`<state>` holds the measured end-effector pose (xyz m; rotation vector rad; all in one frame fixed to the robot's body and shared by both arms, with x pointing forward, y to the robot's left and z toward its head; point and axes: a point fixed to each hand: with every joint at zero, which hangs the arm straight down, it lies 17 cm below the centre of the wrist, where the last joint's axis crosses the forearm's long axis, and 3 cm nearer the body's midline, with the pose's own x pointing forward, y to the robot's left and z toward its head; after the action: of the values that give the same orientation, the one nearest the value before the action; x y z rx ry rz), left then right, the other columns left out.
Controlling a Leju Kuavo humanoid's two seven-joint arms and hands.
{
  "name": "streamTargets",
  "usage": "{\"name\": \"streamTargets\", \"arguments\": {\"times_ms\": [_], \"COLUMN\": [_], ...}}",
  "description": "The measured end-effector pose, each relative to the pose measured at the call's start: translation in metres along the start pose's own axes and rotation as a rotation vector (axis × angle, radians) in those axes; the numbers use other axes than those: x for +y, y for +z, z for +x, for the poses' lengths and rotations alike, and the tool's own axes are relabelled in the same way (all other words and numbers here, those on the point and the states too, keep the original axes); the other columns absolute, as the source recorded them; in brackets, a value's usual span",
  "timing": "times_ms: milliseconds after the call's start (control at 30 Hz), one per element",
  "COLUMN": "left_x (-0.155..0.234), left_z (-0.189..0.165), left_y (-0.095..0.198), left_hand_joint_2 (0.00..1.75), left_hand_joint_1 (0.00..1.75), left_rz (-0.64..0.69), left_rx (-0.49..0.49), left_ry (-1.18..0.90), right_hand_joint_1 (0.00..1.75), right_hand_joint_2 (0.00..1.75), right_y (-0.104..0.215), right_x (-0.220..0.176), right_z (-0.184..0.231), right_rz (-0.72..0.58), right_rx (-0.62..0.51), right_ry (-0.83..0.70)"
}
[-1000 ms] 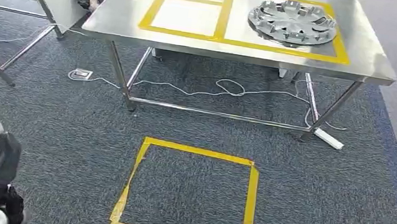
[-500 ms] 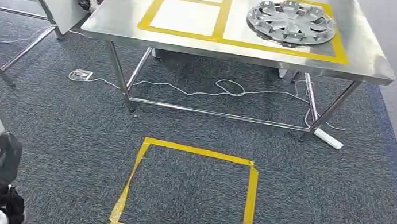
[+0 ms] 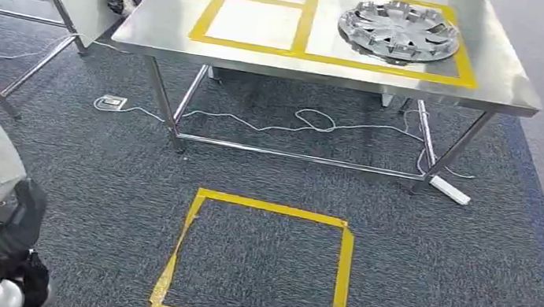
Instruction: Take the parts from the cabinet and place them on the table.
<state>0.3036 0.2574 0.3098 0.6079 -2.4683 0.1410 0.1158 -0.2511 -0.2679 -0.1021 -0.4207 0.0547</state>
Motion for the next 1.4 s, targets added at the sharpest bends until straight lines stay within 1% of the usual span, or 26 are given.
{"name": "streamTargets", "arguments": {"times_ms": [100,200,267,333,700,800,1000,1067,1133,1200,1300,1400], "left_x": [-0.003,-0.005,-0.006,-0.007,-0.007,-0.005,-0.004,-0.004,-0.005,-0.005,-0.006,-0.005], "left_z": [-0.004,-0.006,-0.006,-0.007,-0.01,-0.01,-0.011,-0.01,-0.009,-0.009,-0.008,-0.008], "left_y": [0.005,0.011,0.013,0.014,0.016,0.016,0.01,0.007,0.006,0.006,0.007,0.008], "left_hand_joint_2": [1.75,1.75,1.75,1.75,1.75,1.75,1.75,1.75,1.75,1.75,1.75,1.75], "left_hand_joint_1": [1.75,1.75,1.75,1.75,1.75,1.75,1.75,1.75,1.75,1.75,1.75,1.75], "left_rz": [-0.002,-0.01,-0.013,-0.014,-0.011,-0.015,-0.003,-0.001,-0.002,-0.003,-0.013,-0.014], "left_rx": [0.025,0.037,0.041,0.046,0.057,0.047,0.038,0.03,0.024,0.023,0.015,0.015], "left_ry": [0.007,-0.003,-0.008,-0.01,-0.017,-0.034,-0.03,-0.03,-0.031,-0.032,-0.042,-0.044], "right_hand_joint_1": [0.0,0.0,0.0,0.0,0.0,0.0,0.0,0.0,0.0,0.0,0.0,0.0], "right_hand_joint_2": [1.75,1.75,1.75,1.75,1.75,1.75,1.75,1.75,1.75,1.75,1.75,1.75], "right_y": [0.0,0.004,0.006,0.008,0.008,0.006,-0.001,-0.003,-0.004,-0.003,-0.001,0.0], "right_x": [-0.018,-0.031,-0.036,-0.038,-0.039,-0.036,-0.036,-0.036,-0.035,-0.034,-0.025,-0.022], "right_z": [-0.019,-0.048,-0.06,-0.065,-0.068,-0.058,-0.008,0.003,0.004,-0.002,-0.016,-0.026], "right_rz": [-0.03,-0.059,-0.076,-0.081,-0.084,-0.067,-0.059,-0.055,-0.051,-0.044,-0.035,-0.034], "right_rx": [0.061,0.181,0.229,0.25,0.263,0.206,-0.018,-0.051,-0.041,-0.003,0.074,0.126], "right_ry": [0.019,0.007,-0.002,-0.006,-0.031,-0.042,-0.044,-0.049,-0.049,-0.051,-0.095,-0.106]}}
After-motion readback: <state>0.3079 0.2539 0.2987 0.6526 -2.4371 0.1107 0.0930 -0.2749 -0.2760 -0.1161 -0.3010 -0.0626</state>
